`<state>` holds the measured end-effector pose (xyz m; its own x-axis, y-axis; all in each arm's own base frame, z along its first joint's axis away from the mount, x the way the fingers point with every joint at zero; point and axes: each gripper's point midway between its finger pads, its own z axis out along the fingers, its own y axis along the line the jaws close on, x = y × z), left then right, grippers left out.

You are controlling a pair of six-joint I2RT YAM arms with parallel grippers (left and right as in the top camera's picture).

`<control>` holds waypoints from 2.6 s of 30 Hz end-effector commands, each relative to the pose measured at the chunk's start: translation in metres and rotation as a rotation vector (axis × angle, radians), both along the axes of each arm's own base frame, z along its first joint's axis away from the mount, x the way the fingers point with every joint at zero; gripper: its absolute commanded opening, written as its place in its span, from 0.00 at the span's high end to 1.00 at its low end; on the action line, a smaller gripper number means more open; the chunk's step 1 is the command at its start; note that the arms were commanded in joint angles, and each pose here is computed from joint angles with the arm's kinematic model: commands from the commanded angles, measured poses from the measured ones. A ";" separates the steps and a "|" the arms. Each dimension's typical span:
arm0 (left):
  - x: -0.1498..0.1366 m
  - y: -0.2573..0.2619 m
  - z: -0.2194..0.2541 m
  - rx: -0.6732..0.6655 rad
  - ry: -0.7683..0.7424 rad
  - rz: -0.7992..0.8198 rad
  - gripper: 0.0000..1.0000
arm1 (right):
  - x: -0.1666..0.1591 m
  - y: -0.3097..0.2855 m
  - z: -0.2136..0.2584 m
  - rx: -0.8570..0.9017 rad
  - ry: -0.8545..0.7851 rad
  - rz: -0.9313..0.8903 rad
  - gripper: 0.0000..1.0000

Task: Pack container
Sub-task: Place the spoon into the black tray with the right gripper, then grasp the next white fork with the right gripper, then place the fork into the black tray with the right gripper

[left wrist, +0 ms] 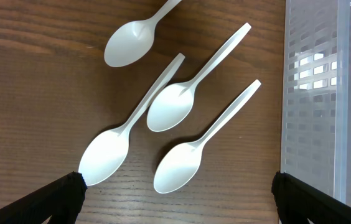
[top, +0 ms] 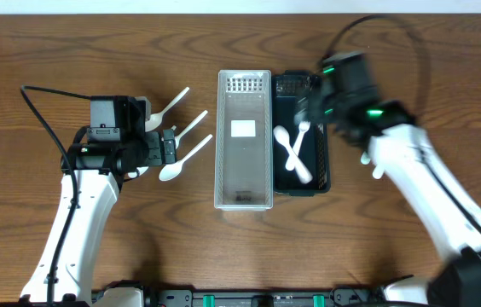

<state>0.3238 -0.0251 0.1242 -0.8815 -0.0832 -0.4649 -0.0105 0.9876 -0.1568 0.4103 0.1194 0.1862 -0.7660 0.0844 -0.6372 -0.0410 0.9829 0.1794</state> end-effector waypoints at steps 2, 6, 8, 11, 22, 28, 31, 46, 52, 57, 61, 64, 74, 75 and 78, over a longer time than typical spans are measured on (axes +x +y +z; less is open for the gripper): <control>0.003 0.000 0.003 -0.001 -0.005 -0.008 0.02 | 0.004 -0.108 0.019 -0.073 -0.019 -0.281 0.19; 0.003 0.000 0.003 -0.001 -0.005 -0.008 0.02 | -0.011 -0.169 -0.027 -0.076 0.128 -0.447 0.21; 0.003 0.000 0.003 -0.001 -0.005 -0.008 0.02 | -0.019 -0.186 -0.053 -0.063 0.204 -0.494 0.23; 0.003 0.000 0.003 -0.001 -0.005 -0.008 0.02 | -0.028 -0.202 -0.088 -0.041 0.312 -0.556 0.30; 0.003 0.000 0.003 -0.001 -0.005 -0.008 0.02 | -0.037 -0.194 -0.163 0.002 0.521 -0.548 0.42; 0.003 0.000 0.003 -0.001 -0.005 -0.008 0.02 | -0.046 -0.193 -0.189 -0.002 0.599 -0.557 0.51; 0.003 0.000 0.003 -0.001 -0.005 -0.008 0.02 | -0.048 -0.193 -0.193 -0.008 0.614 -0.558 0.58; 0.003 0.000 0.003 -0.001 -0.005 -0.008 0.02 | -0.041 -0.203 -0.168 -0.061 0.548 -0.562 0.99; 0.003 0.000 0.003 -0.001 -0.005 -0.008 0.02 | -0.006 -0.148 -0.045 0.078 0.249 -0.368 0.99; 0.003 0.000 0.003 -0.001 -0.005 -0.008 0.02 | -0.005 -0.071 0.044 0.153 -0.001 -0.172 0.98; 0.003 0.000 0.003 -0.001 -0.005 -0.008 0.02 | -0.013 -0.016 0.042 0.113 -0.006 -0.060 0.99; 0.003 0.000 0.003 -0.001 -0.005 -0.008 0.02 | -0.021 0.018 0.002 0.038 0.077 -0.003 0.99; 0.003 0.000 0.003 -0.001 -0.005 -0.008 0.02 | -0.013 0.063 -0.110 -0.083 0.264 0.108 0.66; 0.003 0.000 0.003 -0.001 -0.005 -0.008 0.02 | -0.009 0.062 -0.104 -0.083 0.246 0.114 0.55; 0.003 0.000 0.003 -0.001 -0.005 -0.008 0.02 | 0.004 0.052 -0.065 -0.058 0.182 0.085 0.41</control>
